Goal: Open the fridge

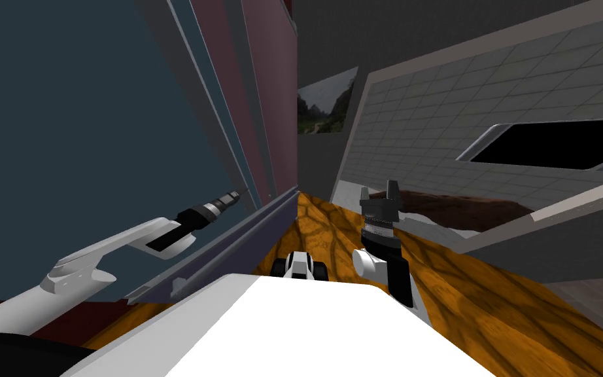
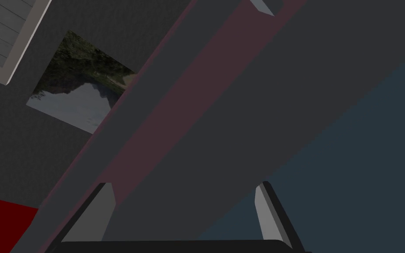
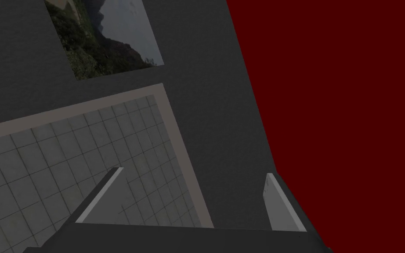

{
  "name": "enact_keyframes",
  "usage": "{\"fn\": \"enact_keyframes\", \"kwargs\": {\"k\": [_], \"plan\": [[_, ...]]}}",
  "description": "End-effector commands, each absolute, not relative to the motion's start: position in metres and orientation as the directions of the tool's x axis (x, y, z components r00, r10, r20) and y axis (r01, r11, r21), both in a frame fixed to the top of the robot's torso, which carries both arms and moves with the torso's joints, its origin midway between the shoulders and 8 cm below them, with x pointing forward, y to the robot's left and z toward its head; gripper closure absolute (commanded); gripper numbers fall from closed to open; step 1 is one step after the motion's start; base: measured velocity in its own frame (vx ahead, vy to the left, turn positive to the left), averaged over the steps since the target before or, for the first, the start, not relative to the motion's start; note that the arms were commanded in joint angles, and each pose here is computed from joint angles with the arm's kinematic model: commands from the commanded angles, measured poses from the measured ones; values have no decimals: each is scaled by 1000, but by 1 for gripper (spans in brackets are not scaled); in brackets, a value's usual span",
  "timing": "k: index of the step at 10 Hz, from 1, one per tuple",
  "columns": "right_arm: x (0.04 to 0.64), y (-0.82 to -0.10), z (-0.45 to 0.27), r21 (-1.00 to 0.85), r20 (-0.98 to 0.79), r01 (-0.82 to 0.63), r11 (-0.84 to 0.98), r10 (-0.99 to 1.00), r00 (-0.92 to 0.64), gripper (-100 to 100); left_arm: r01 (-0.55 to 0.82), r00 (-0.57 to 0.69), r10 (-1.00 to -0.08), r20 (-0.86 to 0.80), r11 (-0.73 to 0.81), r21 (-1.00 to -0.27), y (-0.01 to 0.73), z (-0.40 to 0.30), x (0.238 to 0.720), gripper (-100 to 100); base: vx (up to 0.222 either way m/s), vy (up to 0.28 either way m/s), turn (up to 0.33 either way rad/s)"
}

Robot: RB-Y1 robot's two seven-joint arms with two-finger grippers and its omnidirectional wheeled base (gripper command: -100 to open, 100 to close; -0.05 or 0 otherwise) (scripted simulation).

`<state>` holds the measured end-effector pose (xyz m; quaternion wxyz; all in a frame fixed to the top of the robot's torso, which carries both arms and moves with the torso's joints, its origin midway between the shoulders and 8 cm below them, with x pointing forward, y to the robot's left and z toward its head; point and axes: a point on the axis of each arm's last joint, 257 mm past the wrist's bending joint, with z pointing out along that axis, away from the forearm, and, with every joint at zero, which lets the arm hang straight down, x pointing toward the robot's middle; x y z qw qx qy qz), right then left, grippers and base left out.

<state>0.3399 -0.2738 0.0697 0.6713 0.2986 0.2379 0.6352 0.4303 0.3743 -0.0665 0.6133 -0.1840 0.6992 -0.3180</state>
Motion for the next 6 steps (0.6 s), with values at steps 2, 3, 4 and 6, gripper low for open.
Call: {"fn": "enact_keyframes", "kwargs": {"k": [2,3,4,6], "plan": [[340,-274,70,703,60,-711,15,995,80,0,169,-204,-646,-736,717,-676,349,-71,420,100,74,84,200],[340,-274,70,703,60,-711,15,995,80,0,186,-218,-647,-731,708,-682,337,-74,414,100,97,79,241],[340,-274,70,703,60,-711,15,995,80,0,202,-231,-648,-726,698,-687,325,-76,408,100,88,88,244],[340,-274,70,703,60,-711,15,995,80,0,283,-275,-611,-742,686,-670,291,-63,399,100,-22,14,-10]]}}
